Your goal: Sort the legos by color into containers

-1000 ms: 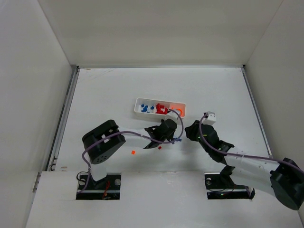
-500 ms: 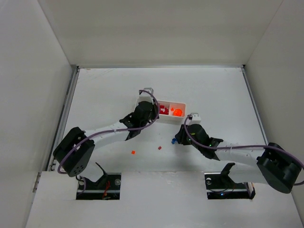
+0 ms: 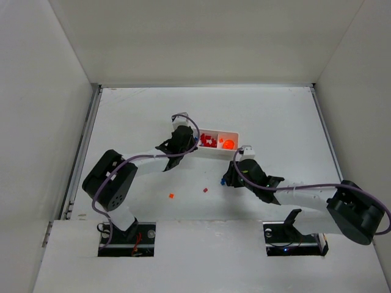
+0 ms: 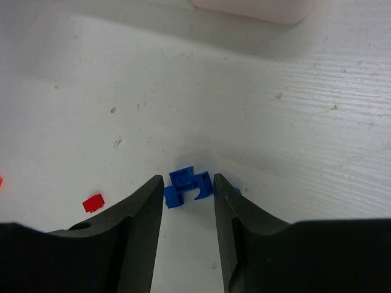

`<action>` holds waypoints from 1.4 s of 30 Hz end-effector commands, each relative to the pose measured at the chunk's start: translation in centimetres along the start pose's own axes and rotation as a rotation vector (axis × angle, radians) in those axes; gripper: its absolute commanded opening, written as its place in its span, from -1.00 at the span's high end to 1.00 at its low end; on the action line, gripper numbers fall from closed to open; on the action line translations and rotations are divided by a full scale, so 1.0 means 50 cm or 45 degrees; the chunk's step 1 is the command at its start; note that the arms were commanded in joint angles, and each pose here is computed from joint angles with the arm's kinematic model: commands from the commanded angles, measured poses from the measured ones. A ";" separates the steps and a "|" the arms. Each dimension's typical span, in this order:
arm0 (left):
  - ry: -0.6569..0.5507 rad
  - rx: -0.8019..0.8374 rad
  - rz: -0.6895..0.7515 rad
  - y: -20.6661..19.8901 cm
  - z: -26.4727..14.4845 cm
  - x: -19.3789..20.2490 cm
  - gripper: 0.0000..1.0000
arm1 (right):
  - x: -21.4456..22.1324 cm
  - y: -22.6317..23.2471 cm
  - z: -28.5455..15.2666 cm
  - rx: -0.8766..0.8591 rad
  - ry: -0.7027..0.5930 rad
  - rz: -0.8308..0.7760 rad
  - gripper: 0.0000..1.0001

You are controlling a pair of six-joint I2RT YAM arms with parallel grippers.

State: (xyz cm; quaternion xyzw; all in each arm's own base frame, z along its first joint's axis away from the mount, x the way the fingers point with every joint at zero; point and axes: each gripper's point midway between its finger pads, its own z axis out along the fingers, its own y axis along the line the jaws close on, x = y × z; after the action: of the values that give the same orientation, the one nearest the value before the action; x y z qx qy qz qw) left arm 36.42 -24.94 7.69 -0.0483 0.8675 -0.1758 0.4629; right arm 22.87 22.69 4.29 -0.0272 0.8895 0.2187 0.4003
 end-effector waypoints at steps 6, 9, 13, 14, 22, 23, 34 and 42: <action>-0.089 -0.046 -0.055 0.007 0.012 -0.054 0.49 | -0.015 0.025 0.008 -0.010 0.010 -0.002 0.22; -0.111 -0.033 -0.044 -0.001 -0.003 -0.065 0.43 | -0.011 0.025 0.014 0.002 0.025 -0.007 0.24; -0.156 0.030 -0.018 -0.021 -0.047 -0.070 0.39 | -0.007 0.020 0.019 0.029 0.044 -0.016 0.31; -0.163 0.042 -0.005 -0.024 -0.057 -0.069 0.39 | -0.008 0.020 0.020 0.031 0.043 -0.016 0.34; -0.178 0.156 0.092 -0.048 -0.160 -0.024 0.37 | -0.015 0.016 0.016 0.043 0.025 -0.002 0.61; -0.173 0.165 0.104 -0.047 -0.170 -0.015 0.36 | -0.017 0.013 0.014 0.048 0.016 0.005 0.63; -0.157 0.133 0.112 0.010 -0.232 0.060 0.34 | -0.165 0.106 -0.044 -0.147 -0.182 0.061 0.65; -0.136 0.116 0.088 0.046 -0.258 0.093 0.34 | -0.285 0.225 0.073 -0.255 -0.192 0.076 0.65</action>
State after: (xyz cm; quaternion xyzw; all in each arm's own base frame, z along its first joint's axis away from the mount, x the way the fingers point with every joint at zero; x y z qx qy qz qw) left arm 23.80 -21.12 9.87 0.0072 0.8354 -0.1963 0.5134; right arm 30.20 29.88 14.86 -0.0158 0.8470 0.2900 0.4453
